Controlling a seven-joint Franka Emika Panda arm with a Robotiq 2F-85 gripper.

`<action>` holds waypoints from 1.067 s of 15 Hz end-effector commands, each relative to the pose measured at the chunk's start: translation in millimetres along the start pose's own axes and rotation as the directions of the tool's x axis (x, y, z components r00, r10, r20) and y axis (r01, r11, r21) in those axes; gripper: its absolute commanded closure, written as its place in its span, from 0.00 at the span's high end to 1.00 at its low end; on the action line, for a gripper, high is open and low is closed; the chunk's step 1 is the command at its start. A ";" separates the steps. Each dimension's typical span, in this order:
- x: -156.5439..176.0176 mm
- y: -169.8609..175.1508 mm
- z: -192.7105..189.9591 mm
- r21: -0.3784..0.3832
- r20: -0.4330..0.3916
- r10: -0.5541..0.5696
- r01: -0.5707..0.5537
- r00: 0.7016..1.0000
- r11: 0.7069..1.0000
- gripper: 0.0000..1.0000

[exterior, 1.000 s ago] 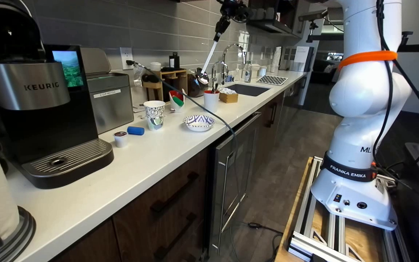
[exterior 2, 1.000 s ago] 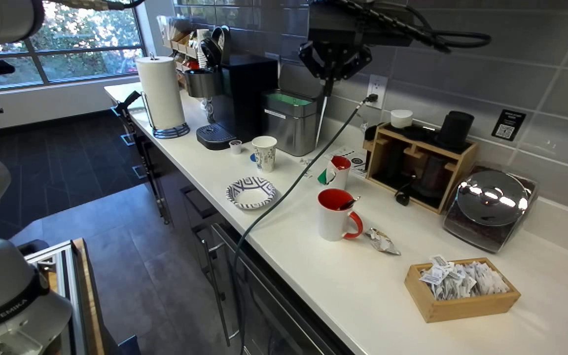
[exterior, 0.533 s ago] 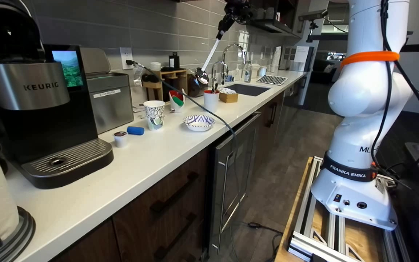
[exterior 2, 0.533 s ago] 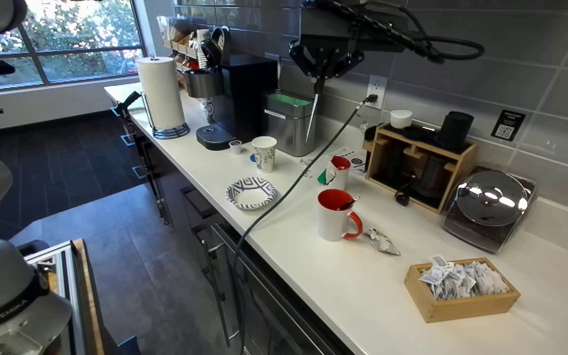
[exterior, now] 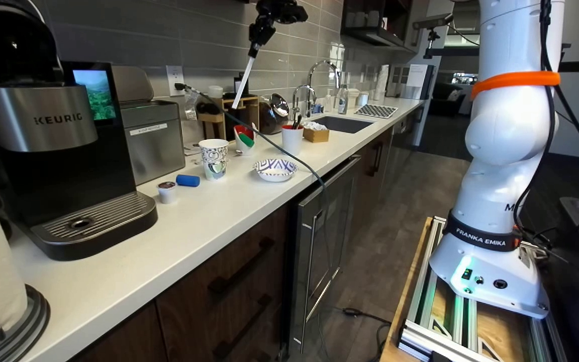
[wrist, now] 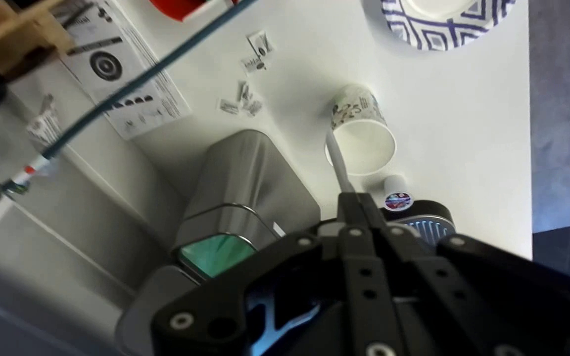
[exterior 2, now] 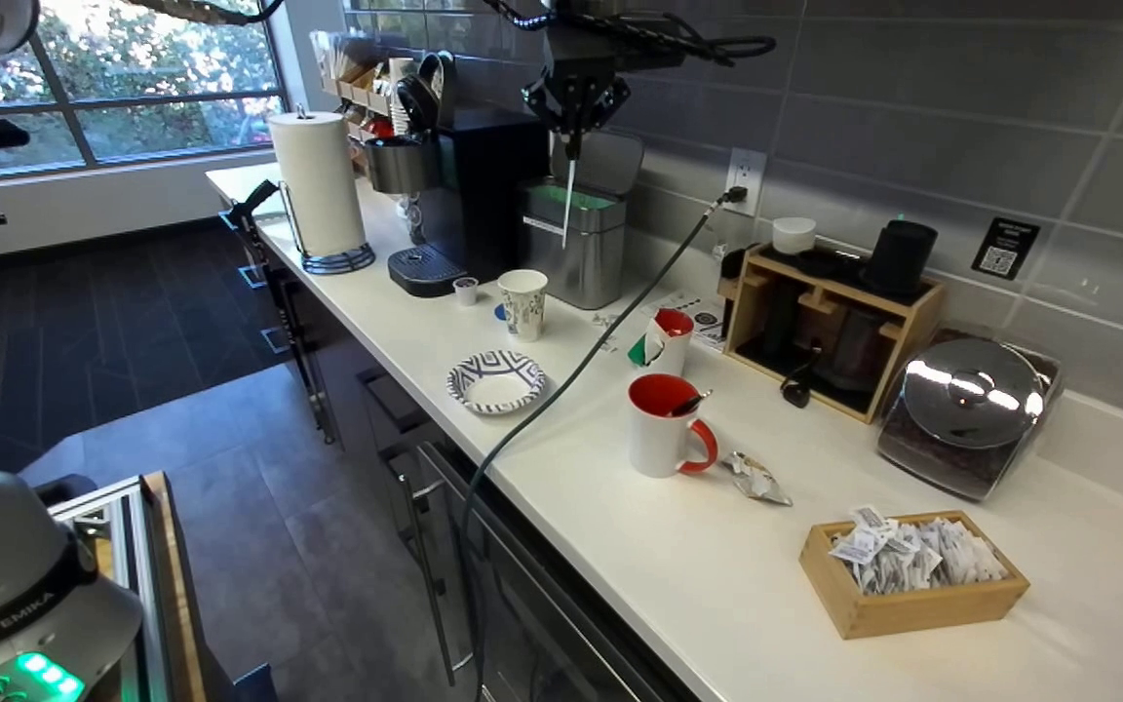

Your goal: Remove the straw from the cup

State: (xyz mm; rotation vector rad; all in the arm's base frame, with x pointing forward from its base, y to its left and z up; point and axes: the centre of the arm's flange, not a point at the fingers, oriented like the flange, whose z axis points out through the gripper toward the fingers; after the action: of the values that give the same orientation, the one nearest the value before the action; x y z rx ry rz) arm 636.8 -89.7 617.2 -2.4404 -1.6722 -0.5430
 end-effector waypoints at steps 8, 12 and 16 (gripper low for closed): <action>63.6 -19.1 68.3 0.135 0.125 -0.153 0.136 0.980 0.981 0.00; 74.4 -14.1 84.8 0.165 0.142 -0.180 0.156 0.973 0.974 0.00; 95.0 -12.2 92.1 0.173 0.147 -0.221 0.195 0.964 0.965 0.00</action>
State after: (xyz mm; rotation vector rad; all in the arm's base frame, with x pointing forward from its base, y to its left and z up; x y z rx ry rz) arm 662.7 15.3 560.7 -2.2875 -1.9186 -0.2721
